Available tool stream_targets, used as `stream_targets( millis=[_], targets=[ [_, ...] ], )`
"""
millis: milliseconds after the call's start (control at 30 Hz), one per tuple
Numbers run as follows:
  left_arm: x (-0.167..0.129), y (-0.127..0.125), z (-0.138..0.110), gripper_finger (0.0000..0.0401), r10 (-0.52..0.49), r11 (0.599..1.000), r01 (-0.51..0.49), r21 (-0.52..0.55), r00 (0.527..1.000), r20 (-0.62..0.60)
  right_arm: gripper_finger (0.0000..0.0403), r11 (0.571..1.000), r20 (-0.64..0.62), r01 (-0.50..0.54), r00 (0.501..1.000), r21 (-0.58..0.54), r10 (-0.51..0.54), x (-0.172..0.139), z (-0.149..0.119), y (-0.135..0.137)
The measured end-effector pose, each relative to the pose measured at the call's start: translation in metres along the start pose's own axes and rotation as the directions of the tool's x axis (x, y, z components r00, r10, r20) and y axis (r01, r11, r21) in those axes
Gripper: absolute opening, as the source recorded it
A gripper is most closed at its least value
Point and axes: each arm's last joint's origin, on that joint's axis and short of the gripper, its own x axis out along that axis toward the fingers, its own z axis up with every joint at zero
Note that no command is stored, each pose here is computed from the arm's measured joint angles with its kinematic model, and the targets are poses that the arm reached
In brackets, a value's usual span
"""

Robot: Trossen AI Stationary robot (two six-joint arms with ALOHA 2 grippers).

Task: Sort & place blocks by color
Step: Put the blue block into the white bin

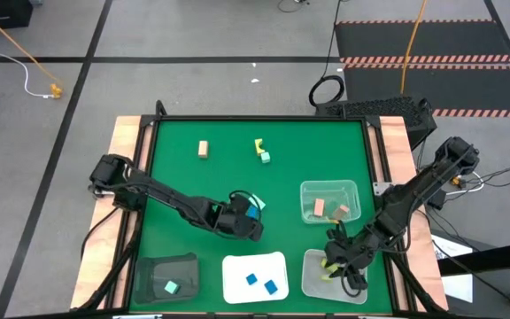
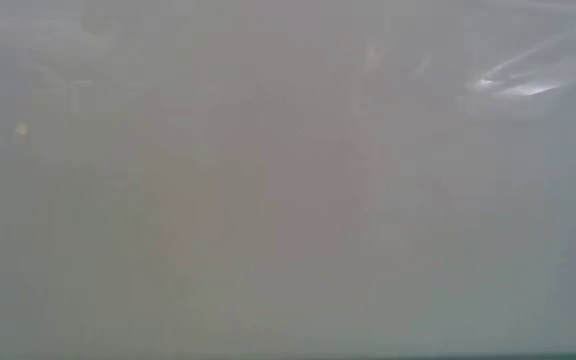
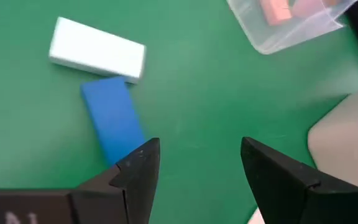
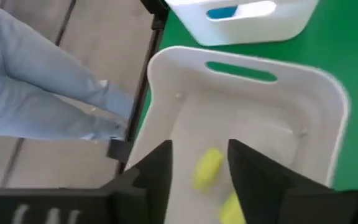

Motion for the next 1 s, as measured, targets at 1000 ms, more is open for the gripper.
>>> stream_targets(
  millis=[1000],
  targets=[
    [0.03, 0.015, -0.011, 0.0225, 0.142, 0.98, -0.16, 0.116, 0.979, 0.147, 0.0219, 0.972, 0.046, -0.014, 0.999, -0.233, 0.025, 0.0, 0.004, 0.003]
  ],
)
